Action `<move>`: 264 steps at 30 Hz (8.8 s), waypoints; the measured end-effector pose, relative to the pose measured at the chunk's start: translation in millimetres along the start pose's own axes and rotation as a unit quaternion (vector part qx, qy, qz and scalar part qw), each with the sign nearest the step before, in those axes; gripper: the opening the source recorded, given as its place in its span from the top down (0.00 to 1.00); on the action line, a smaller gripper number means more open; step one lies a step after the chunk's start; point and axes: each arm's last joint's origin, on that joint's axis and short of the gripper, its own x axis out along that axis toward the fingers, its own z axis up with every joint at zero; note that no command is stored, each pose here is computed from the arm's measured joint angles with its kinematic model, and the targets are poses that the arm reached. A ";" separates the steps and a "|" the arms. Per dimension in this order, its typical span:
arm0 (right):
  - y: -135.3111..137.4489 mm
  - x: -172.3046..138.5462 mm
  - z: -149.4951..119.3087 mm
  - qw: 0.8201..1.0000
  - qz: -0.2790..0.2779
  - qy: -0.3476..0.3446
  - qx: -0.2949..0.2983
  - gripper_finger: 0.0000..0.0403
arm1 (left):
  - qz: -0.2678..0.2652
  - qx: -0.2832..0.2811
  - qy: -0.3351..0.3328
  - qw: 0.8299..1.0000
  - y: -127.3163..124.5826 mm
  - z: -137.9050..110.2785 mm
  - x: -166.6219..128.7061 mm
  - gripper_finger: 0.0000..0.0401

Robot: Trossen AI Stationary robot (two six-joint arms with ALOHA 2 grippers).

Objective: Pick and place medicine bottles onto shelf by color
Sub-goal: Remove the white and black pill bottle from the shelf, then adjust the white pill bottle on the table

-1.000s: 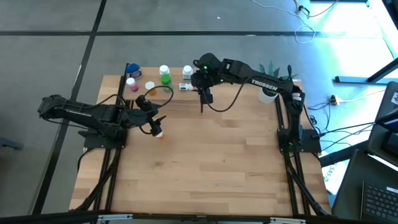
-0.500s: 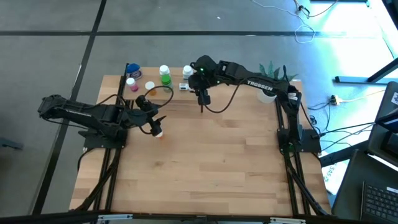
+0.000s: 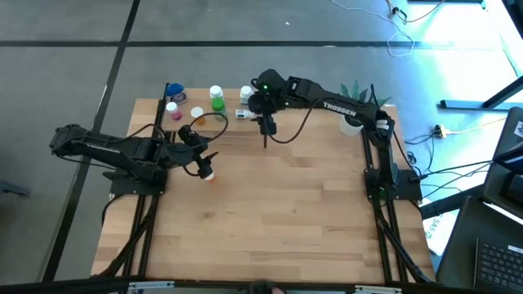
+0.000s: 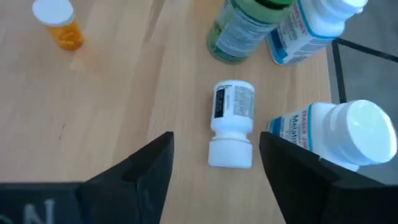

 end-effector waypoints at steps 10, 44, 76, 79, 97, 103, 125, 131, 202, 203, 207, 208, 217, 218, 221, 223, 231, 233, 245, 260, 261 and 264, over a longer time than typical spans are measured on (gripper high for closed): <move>-8.0 20.6 -12.0 1.000 0.003 0.016 0.008 0.41 | 0.000 0.000 0.000 1.000 0.0 0.0 0.0 0.36; -16.6 49.5 -27.8 0.998 -0.001 0.037 0.043 0.41 | -0.001 0.002 0.003 1.000 0.0 -0.5 0.1 0.36; -2.6 39.6 -17.5 0.993 -0.031 0.102 0.057 0.61 | -0.001 0.002 0.003 1.000 0.0 -0.7 0.1 0.36; 0.1 30.5 -6.6 0.994 -0.029 0.095 0.051 0.62 | -0.001 0.002 0.003 1.000 0.0 -0.7 0.1 0.36; 53.2 12.0 35.5 0.996 -0.002 0.091 0.010 0.59 | -0.004 0.037 -0.010 0.999 -0.6 2.3 0.1 0.36; 73.8 12.3 46.3 0.995 -0.032 0.096 -0.015 0.59 | -0.018 0.127 -0.048 0.991 -3.7 11.1 0.5 0.36; 95.1 8.5 41.3 0.983 -0.060 0.169 0.032 0.59 | -0.015 0.180 -0.114 0.977 -7.5 28.9 10.2 0.36; 106.0 3.0 29.7 0.969 -0.015 0.233 0.086 0.59 | -0.014 0.184 -0.110 0.977 -7.3 27.9 10.4 0.36; 184.7 51.8 -97.0 0.754 0.135 0.585 0.265 0.56 | -0.124 0.221 -0.122 0.960 -36.3 16.8 -13.7 0.36; 184.7 51.9 -97.0 0.754 0.135 0.585 0.265 0.55 | -0.124 0.221 -0.122 0.960 -36.3 16.8 -13.7 0.36; 184.9 52.6 -96.6 0.757 0.136 0.582 0.265 0.50 | -0.124 0.223 -0.121 0.959 -36.2 16.4 -13.6 0.36; 184.9 52.8 -96.5 0.758 0.136 0.581 0.265 0.49 | -0.124 0.224 -0.119 0.959 -36.2 16.2 -13.5 0.36; 184.9 52.8 -96.5 0.758 0.136 0.581 0.265 0.45 | -0.124 0.224 -0.119 0.959 -36.2 16.1 -13.5 0.36; 184.9 52.8 -96.5 0.758 0.136 0.581 0.265 0.45 | -0.124 0.222 -0.119 0.960 -36.2 16.1 -13.5 0.36; 184.8 52.3 -96.3 0.760 0.139 0.579 0.261 0.45 | -0.125 0.209 -0.116 0.963 -36.2 15.9 -13.5 0.36; 184.3 51.4 -95.4 0.764 0.136 0.576 0.256 0.45 | -0.126 0.207 -0.109 0.964 -35.9 14.5 -13.3 0.36; 185.4 25.1 -73.9 0.831 0.051 0.511 0.211 0.45 | -0.128 0.193 -0.091 0.968 -35.4 11.1 -12.6 0.36; 185.9 14.2 -65.2 0.851 0.038 0.480 0.212 0.45 | -0.129 0.189 -0.096 0.969 -35.6 12.2 -12.8 0.36; 191.5 -67.7 -22.7 0.939 -0.011 0.287 0.188 0.45 | -0.114 0.166 -0.128 0.971 -55.0 22.6 12.0 0.36; 203.4 -151.9 -8.0 0.977 -0.020 0.143 0.155 0.45 | -0.172 0.146 -0.131 0.965 -119.7 32.2 71.2 0.36; 203.9 -157.1 -8.0 0.979 -0.018 0.136 0.152 0.45 | -0.176 0.141 -0.126 0.966 -122.5 32.1 75.8 0.36; 206.1 -170.4 -7.2 0.984 -0.009 0.111 0.139 0.45 | -0.176 0.133 -0.117 0.968 -131.6 30.0 88.2 0.36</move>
